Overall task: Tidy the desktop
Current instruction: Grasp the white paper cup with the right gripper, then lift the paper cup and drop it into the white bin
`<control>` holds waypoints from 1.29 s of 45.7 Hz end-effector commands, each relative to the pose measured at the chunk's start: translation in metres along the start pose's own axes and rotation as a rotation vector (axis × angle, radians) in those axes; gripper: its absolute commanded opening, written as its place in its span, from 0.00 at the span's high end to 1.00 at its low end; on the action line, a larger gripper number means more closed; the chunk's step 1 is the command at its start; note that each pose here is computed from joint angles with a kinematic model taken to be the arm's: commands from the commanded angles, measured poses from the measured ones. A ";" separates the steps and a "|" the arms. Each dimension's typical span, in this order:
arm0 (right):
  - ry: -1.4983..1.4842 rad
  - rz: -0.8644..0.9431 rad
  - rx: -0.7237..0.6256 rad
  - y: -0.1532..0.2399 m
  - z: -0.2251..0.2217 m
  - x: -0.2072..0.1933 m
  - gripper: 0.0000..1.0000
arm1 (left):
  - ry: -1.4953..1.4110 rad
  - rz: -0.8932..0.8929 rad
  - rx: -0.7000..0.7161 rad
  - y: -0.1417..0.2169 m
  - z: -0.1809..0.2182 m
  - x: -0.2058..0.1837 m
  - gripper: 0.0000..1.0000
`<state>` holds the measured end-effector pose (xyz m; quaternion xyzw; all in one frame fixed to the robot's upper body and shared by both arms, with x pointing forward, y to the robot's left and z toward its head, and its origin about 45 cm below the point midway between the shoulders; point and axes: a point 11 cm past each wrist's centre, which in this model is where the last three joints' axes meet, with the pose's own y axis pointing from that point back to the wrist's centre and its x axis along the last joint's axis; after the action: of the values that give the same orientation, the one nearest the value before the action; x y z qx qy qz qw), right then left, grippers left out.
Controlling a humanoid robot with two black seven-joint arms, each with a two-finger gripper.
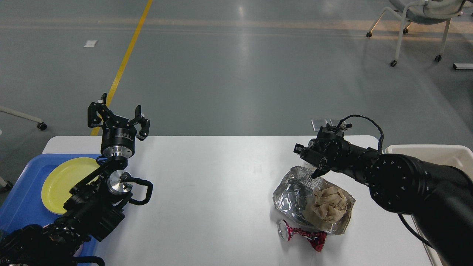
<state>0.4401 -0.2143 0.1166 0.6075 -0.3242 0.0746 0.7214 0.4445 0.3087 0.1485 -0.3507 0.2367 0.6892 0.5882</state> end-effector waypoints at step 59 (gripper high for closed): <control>0.219 -0.247 0.139 0.242 0.054 0.194 0.43 | 0.000 0.000 0.000 0.000 0.000 0.000 0.00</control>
<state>0.4428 -0.2026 0.4952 0.7229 -0.1725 0.1419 0.6538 0.4445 0.3087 0.1486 -0.3508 0.2367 0.6891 0.5882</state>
